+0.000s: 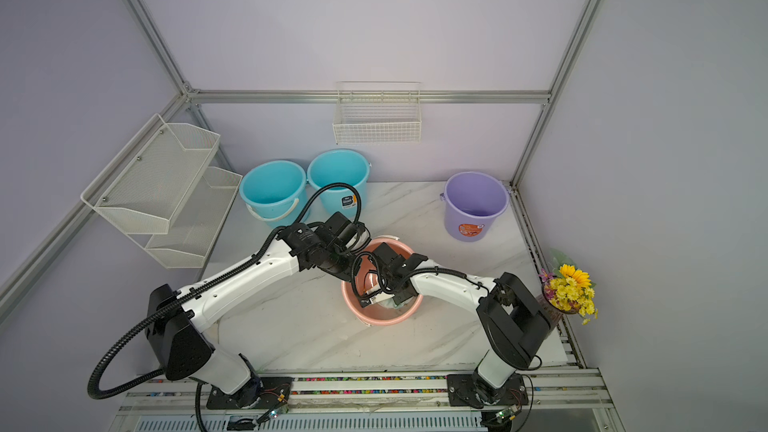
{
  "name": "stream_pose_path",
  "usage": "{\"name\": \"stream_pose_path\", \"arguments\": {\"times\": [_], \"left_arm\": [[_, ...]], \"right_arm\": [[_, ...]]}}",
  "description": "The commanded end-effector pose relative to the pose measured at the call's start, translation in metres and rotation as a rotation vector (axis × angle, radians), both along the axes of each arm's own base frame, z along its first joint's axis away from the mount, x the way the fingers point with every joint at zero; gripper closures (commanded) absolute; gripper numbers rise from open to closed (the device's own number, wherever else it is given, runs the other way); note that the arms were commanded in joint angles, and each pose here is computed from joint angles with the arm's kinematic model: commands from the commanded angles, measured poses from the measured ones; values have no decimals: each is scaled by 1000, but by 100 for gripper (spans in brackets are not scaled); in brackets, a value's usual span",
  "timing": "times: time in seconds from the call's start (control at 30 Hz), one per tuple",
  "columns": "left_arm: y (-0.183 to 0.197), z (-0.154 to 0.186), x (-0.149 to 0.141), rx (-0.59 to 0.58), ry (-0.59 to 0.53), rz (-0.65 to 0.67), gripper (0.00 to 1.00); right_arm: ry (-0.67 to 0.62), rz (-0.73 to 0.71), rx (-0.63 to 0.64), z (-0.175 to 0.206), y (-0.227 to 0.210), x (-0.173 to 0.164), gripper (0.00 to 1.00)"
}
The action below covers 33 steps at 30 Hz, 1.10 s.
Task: Wipe the inside of the bucket with a cloth
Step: Wipe the dirt from the inside of the bucket.
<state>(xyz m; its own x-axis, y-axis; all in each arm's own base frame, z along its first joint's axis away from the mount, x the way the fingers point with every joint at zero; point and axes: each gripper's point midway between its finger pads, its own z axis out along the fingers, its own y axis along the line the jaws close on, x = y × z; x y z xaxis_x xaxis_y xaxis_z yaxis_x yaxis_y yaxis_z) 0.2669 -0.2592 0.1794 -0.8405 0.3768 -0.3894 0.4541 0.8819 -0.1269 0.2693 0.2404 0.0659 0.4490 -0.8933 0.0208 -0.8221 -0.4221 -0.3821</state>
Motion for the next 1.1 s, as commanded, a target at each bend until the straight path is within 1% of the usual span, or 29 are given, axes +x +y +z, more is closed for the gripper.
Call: {"name": "stream_pose_path", "arguments": {"times": [0.0, 0.07, 0.1, 0.27, 0.37, 0.47, 0.57, 0.67, 0.77, 0.93, 1.03, 1.07], "left_arm": [[-29, 32, 11, -154, -79, -10, 100], [-30, 30, 11, -158, -75, -9, 100], [-31, 31, 12, -165, -77, -8, 100], [-35, 30, 10, -187, -60, -11, 100], [-37, 31, 9, -199, -56, -13, 100], [-38, 30, 7, -203, -47, -15, 100], [-39, 30, 6, -209, -42, -18, 100], [-38, 31, 7, -207, -47, -15, 100], [-35, 30, 7, -192, -43, -2, 100], [-32, 31, 6, -181, -48, 6, 100], [-25, 30, 8, -145, -59, 18, 100], [-23, 31, 8, -135, -60, 21, 100]], "right_arm": [[161, 15, 112, -13, 20, -30, 100], [141, 28, 199, -9, 34, -26, 100], [104, 34, 268, -3, 46, -19, 100], [-48, 62, 476, 25, 79, 4, 100], [-180, 41, 529, 41, 85, 26, 100], [-331, 24, 532, 58, 84, 48, 100], [-466, 22, 495, 71, 80, 66, 100], [-577, 30, 394, 76, 69, 81, 100], [-637, 45, 279, 78, 59, 90, 100], [-633, 64, 103, 67, 40, 92, 100], [-588, 78, -11, 54, 24, 87, 100], [-554, 77, -52, 49, 17, 84, 100]]}}
